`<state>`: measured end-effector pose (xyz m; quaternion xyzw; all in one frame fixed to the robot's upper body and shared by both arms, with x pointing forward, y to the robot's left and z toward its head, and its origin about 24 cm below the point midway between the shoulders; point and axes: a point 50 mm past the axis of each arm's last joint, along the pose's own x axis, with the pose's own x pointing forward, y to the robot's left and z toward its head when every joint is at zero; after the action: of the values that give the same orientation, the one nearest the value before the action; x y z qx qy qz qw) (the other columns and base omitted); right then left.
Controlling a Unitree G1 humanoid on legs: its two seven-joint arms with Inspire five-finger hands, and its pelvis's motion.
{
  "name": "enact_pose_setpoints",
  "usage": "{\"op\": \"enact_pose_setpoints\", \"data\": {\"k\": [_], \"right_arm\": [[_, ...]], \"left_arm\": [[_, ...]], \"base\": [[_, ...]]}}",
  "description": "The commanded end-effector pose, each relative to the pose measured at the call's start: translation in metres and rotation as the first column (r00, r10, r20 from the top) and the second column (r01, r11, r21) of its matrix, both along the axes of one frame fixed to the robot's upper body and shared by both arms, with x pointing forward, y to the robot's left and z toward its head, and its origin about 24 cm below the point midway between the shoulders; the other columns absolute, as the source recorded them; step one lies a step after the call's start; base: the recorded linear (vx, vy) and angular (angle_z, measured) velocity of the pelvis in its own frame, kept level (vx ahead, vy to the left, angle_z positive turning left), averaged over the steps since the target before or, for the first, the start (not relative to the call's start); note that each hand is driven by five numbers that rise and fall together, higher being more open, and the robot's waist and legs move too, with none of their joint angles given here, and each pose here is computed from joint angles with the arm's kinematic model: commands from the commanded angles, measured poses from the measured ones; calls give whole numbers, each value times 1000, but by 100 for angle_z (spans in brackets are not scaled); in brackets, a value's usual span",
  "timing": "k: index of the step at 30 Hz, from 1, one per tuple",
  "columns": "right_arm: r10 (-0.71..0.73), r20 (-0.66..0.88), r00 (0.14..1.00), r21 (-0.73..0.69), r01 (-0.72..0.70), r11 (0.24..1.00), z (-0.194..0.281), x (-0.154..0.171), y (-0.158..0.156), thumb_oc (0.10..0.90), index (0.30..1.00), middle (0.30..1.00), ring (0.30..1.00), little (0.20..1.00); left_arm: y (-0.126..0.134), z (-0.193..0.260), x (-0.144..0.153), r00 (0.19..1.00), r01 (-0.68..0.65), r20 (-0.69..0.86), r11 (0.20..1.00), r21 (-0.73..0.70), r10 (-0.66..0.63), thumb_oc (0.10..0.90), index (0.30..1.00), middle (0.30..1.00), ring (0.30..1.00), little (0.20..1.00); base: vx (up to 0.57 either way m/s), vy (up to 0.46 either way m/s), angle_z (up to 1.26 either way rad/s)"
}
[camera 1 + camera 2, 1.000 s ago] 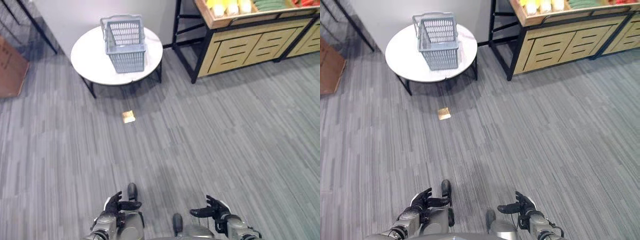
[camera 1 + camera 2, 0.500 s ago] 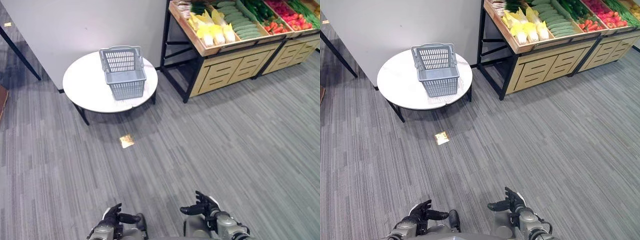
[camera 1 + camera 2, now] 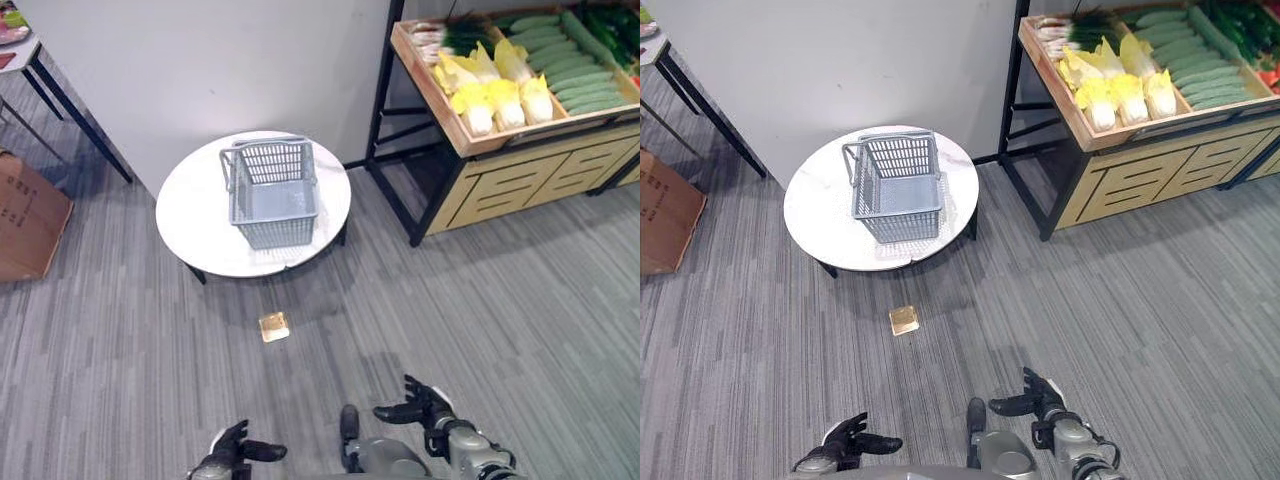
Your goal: Get the vegetables into the basket
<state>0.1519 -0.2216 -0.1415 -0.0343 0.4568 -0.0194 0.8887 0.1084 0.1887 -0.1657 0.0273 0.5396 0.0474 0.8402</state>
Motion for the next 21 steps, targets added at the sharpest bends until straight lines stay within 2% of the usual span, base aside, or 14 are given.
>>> {"op": "enact_pose_setpoints", "data": {"k": [1,2,3,4,8,10,15,21], "right_arm": [[2,42,999,14,-3,1000,2,4,5,900,1000,1000,1000,1000],[-7,35,999,8,6,1000,1,1,3,900,1000,1000,1000,1000],[54,-17,998,8,-54,999,-4,-4,8,900,1000,1000,1000,1000],[39,-50,998,-5,-39,999,-9,-17,8,900,1000,1000,1000,1000],[-32,-69,997,-59,28,998,-8,-29,-12,900,1000,1000,1000,1000],[-57,-79,995,-60,52,997,-10,-34,-14,900,1000,1000,1000,1000],[-34,-56,998,-38,32,999,-9,-25,-3,900,1000,1000,1000,1000],[43,9,999,-1,-43,999,-3,-2,16,900,1000,1000,1000,1000]], "left_arm": [[9,6,15,998,-17,64,999,29,15,900,1000,1000,1000,1000],[10,8,21,996,-19,85,999,31,17,900,1000,1000,1000,1000],[28,18,45,989,-112,91,994,-11,112,900,1000,1000,1000,1000],[21,7,15,992,-111,53,994,12,110,900,1000,1000,1000,1000],[15,8,15,995,-38,97,998,42,34,900,1000,1000,1000,1000],[15,7,12,996,-55,76,997,61,50,900,1000,1000,1000,1000],[10,9,21,996,-17,85,996,91,9,900,1000,1000,1000,1000],[14,11,29,996,13,82,995,96,-21,900,1000,1000,1000,1000]], "base": [[233,-291,18],[414,-198,17],[447,-110,31],[437,1,-5],[258,218,-78],[324,362,-66],[184,343,-76],[62,180,31]]}}
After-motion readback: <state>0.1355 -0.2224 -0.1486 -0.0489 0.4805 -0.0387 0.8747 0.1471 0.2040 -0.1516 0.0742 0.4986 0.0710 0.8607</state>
